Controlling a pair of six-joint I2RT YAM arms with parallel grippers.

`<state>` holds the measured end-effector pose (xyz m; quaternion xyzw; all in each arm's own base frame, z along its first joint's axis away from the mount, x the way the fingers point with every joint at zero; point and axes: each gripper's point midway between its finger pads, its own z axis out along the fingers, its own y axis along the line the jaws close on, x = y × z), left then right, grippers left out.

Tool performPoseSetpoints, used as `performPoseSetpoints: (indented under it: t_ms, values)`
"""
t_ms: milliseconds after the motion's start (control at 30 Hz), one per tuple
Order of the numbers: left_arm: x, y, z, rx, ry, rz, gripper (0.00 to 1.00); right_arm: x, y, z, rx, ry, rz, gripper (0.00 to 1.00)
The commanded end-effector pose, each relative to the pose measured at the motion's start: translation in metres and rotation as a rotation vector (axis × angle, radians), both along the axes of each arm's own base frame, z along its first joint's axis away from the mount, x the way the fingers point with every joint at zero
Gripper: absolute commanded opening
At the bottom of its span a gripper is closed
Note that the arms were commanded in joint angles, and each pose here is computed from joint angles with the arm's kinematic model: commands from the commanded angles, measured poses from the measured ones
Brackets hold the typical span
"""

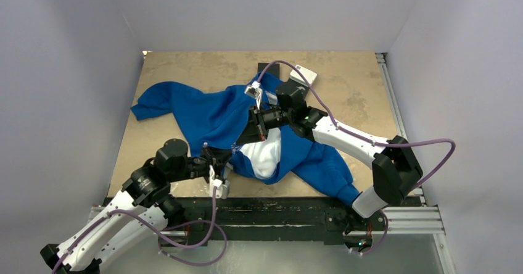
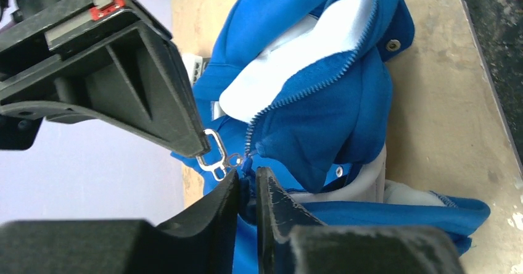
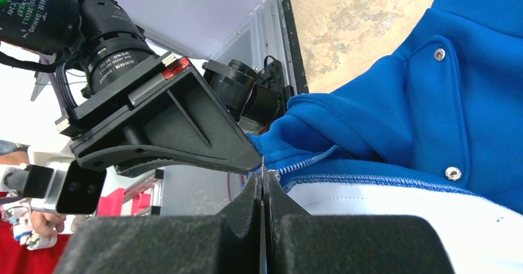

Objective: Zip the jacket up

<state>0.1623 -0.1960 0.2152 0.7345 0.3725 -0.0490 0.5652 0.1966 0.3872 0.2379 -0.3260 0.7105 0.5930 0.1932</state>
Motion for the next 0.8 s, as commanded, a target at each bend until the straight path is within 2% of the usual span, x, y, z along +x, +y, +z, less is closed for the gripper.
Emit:
performPoseSetpoints:
  t_ms: [0,67,200,433,767]
  values:
    - [-0.013,-0.004,0.002,0.051,-0.014,-0.103,0.1,-0.004,-0.001,0.026,0.062,-0.061,0.018,0.0]
    - [-0.016,-0.006,0.002,0.055,-0.02,-0.129,0.0,-0.004,-0.001,0.023,0.055,-0.057,0.017,0.0]
    - [-0.016,-0.007,0.009,0.057,-0.087,-0.154,0.0,-0.005,-0.003,0.016,0.038,-0.057,0.02,0.0]
    - [-0.024,-0.009,0.032,-0.013,-0.142,-0.189,0.0,-0.006,-0.009,0.0,-0.01,-0.034,0.03,0.0]
    - [-0.037,-0.006,0.02,0.037,-0.214,-0.272,0.0,0.004,-0.015,0.003,-0.011,-0.028,-0.014,0.0]
